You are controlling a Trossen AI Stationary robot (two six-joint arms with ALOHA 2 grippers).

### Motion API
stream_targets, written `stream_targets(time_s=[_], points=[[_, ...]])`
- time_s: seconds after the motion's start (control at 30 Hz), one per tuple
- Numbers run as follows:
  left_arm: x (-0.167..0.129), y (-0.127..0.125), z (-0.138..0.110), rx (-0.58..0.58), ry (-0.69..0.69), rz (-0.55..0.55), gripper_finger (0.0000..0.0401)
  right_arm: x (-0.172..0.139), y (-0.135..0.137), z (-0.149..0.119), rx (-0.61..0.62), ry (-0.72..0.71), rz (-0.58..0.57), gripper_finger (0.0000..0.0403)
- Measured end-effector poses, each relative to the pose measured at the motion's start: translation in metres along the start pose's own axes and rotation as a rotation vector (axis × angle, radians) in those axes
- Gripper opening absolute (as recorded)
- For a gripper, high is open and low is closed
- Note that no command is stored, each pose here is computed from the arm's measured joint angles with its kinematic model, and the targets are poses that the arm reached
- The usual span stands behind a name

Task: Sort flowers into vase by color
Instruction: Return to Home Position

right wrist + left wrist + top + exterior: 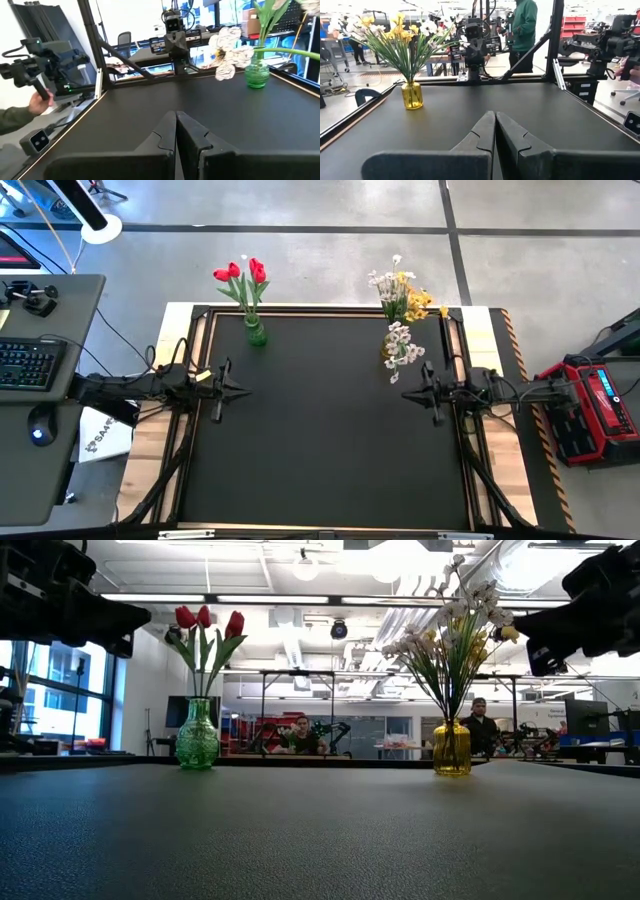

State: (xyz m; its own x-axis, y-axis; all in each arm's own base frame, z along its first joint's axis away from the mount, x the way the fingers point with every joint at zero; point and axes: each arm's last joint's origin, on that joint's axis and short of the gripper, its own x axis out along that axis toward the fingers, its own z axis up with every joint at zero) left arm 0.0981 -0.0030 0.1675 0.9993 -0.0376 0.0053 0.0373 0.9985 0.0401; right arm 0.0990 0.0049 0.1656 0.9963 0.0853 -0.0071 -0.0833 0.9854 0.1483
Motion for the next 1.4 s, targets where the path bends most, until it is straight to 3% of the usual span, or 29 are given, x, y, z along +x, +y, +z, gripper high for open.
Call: stream_targets(time_s=[0.37,1.4], points=[[0.0000,0.0000,0.0000,0.006,0.000,0.000,0.0000,0.0013,0.0006,-0.0014,-0.103,0.019,0.026,0.0000],[0.0000,0.0000,0.0000,0.006,0.000,0.000,0.0000,0.0013,0.0005,-0.0011,-0.096,0.019,0.022,0.0000]])
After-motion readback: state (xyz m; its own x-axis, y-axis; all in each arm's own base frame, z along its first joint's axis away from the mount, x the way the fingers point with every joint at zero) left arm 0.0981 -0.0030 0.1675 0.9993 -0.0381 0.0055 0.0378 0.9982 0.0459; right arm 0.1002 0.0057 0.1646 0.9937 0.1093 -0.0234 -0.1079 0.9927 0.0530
